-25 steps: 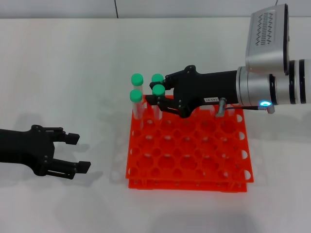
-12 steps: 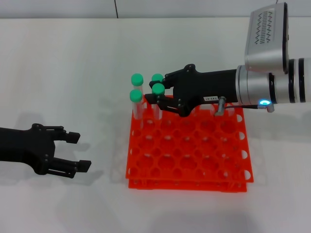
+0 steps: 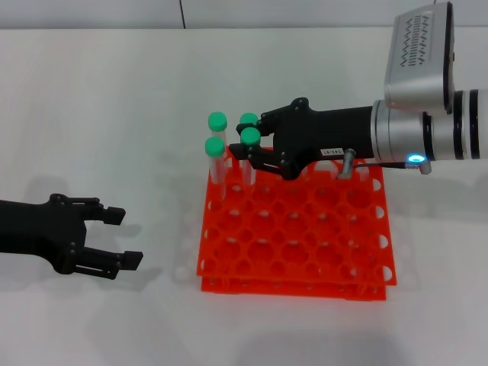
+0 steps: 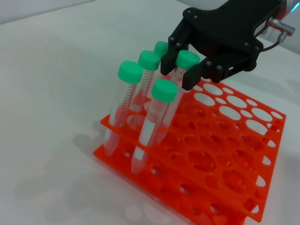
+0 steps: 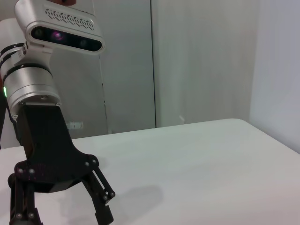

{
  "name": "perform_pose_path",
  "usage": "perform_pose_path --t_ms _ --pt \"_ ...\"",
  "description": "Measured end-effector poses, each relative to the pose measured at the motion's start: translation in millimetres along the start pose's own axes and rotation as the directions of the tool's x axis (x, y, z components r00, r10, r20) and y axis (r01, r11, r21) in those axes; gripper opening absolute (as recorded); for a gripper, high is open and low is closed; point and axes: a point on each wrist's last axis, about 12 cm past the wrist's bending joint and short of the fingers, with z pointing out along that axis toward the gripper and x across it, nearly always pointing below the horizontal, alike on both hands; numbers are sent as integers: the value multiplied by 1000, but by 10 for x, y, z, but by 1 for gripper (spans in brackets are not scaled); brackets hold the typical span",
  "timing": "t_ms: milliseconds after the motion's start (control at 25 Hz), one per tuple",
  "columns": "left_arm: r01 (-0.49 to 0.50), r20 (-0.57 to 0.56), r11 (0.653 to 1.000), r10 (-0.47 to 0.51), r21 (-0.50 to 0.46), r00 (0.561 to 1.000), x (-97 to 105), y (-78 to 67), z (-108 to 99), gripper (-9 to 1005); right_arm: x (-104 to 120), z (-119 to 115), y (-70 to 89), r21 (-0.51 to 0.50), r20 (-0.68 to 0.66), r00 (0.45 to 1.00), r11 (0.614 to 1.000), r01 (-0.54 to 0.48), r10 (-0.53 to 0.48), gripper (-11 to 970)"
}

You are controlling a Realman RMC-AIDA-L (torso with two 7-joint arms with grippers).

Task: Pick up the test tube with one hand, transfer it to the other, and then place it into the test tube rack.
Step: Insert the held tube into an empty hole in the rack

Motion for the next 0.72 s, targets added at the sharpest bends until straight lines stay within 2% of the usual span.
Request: perform_pose_path --t_ms 720 --pt "-4 2 1000 4 6 1000 4 1 14 879 3 3 4 -3 -2 1000 1000 0 0 314"
